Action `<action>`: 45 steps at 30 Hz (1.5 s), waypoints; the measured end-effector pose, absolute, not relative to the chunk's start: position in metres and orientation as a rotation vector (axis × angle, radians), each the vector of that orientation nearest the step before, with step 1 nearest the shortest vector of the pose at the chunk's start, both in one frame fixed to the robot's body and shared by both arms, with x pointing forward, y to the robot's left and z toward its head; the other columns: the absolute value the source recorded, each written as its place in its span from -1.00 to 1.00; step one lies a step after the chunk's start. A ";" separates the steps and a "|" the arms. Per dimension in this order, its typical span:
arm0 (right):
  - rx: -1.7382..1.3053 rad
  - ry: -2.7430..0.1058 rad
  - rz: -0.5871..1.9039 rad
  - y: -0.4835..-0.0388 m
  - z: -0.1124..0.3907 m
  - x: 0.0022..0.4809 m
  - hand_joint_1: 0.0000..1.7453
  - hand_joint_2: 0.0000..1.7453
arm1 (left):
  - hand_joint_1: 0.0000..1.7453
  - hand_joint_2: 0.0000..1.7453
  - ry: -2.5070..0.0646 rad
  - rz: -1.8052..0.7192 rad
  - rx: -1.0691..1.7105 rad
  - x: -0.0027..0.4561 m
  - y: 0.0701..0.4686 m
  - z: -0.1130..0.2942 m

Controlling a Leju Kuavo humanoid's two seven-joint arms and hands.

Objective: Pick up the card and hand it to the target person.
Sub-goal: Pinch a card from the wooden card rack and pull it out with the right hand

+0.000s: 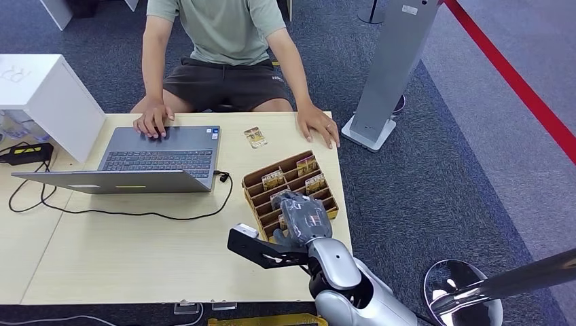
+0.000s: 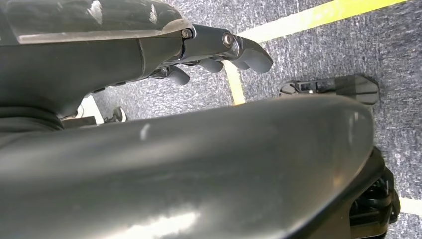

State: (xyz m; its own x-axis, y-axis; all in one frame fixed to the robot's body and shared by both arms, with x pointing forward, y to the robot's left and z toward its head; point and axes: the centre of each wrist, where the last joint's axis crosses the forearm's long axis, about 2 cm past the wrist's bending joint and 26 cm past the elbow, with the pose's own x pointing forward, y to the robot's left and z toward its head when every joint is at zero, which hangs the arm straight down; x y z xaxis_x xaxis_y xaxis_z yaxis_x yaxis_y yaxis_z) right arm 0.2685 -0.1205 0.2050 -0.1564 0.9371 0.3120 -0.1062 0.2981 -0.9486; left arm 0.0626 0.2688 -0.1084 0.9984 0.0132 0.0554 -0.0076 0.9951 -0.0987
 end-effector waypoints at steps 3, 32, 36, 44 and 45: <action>-0.823 -1.397 1.132 -0.119 0.201 0.270 -0.35 1.00 | -1.00 -1.00 -0.053 0.010 -0.102 0.063 0.269 -0.108; -0.867 -1.284 1.148 -0.121 0.170 0.280 -0.24 1.00 | -1.00 -1.00 -0.050 -0.037 -0.108 0.063 0.268 -0.108; -0.869 -1.277 1.141 -0.123 0.170 0.280 -0.24 1.00 | -1.00 -1.00 -0.050 -0.044 -0.109 0.063 0.268 -0.108; -0.867 -1.266 1.142 -0.125 0.167 0.279 -0.32 1.00 | -1.00 -1.00 -0.050 -0.059 -0.108 0.062 0.268 -0.108; -0.866 -1.264 1.143 -0.125 0.167 0.279 -0.34 1.00 | -1.00 -1.00 -0.050 -0.061 -0.108 0.062 0.268 -0.108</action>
State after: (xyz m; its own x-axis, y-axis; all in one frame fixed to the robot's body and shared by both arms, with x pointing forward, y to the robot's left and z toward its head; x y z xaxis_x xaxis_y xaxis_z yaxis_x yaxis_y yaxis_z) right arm 0.2791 -0.1253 0.1667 -0.0605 0.9633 0.2616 -0.1637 0.2489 -0.9546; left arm 0.0622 0.2677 -0.1084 0.9969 -0.0583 0.0533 0.0638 0.9923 -0.1062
